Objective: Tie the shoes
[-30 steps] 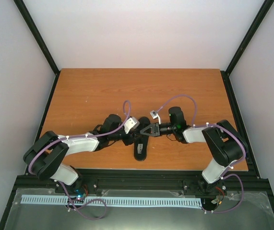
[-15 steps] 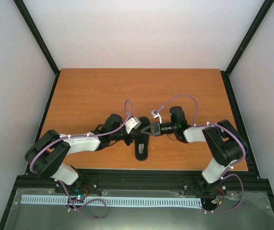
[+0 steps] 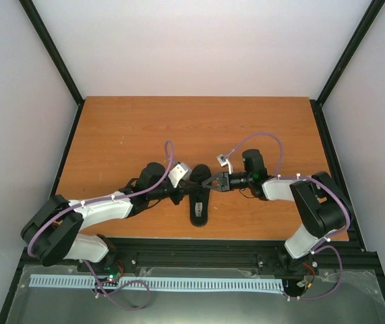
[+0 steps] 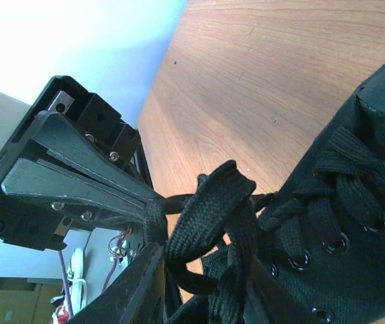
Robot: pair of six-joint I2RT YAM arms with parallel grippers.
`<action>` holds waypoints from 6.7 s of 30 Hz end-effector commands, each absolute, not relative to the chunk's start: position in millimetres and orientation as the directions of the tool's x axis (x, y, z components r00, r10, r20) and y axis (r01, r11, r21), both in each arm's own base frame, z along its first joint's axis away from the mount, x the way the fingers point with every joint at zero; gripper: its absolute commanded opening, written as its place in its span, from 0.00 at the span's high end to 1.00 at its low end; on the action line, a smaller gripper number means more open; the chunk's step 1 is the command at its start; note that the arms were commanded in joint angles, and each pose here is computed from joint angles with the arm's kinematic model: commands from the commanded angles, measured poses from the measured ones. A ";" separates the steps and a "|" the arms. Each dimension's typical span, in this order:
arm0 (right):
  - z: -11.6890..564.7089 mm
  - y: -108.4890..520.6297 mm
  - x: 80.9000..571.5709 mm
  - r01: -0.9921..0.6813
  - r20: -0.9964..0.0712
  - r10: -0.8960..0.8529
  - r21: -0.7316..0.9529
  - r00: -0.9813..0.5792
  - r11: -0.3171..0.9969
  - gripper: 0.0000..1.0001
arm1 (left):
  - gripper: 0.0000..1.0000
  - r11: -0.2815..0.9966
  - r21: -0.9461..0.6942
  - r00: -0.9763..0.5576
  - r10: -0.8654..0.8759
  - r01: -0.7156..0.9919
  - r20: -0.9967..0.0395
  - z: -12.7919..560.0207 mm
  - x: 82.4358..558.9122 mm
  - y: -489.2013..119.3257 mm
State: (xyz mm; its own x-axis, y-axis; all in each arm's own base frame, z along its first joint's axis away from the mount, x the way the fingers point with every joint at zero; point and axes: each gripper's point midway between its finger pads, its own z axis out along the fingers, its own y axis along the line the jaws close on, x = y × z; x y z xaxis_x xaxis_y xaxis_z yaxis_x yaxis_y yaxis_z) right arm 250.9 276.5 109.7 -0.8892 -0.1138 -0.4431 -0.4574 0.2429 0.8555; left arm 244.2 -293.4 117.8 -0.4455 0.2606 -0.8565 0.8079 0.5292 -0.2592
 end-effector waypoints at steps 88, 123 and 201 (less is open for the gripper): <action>27.3 194.4 226.5 -0.306 -0.223 -0.272 0.135 -0.936 0.942 0.97 | 0.99 0.948 -0.294 -0.813 -0.268 -0.125 -0.518 59.0 246.4 -123.8; 47.6 225.3 235.1 -0.337 -0.305 -0.218 0.423 -0.927 0.841 0.95 | 0.11 0.967 -0.230 -0.751 -0.072 0.108 -0.656 92.5 262.8 -158.7; 35.3 168.5 266.1 -0.123 -0.351 -0.034 0.235 -0.936 0.964 0.48 | 0.99 0.625 -0.534 -0.726 0.079 0.570 -0.683 134.0 228.4 -286.6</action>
State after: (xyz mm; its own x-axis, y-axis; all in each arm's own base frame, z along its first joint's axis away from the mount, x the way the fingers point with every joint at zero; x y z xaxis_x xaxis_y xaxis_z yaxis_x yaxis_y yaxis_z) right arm 264.3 161.9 37.4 -0.9380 -0.0199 -0.3460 -0.1097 0.9641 0.2418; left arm 218.0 -274.2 113.4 -0.7514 0.1137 -0.6500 0.5499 0.6524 -0.5216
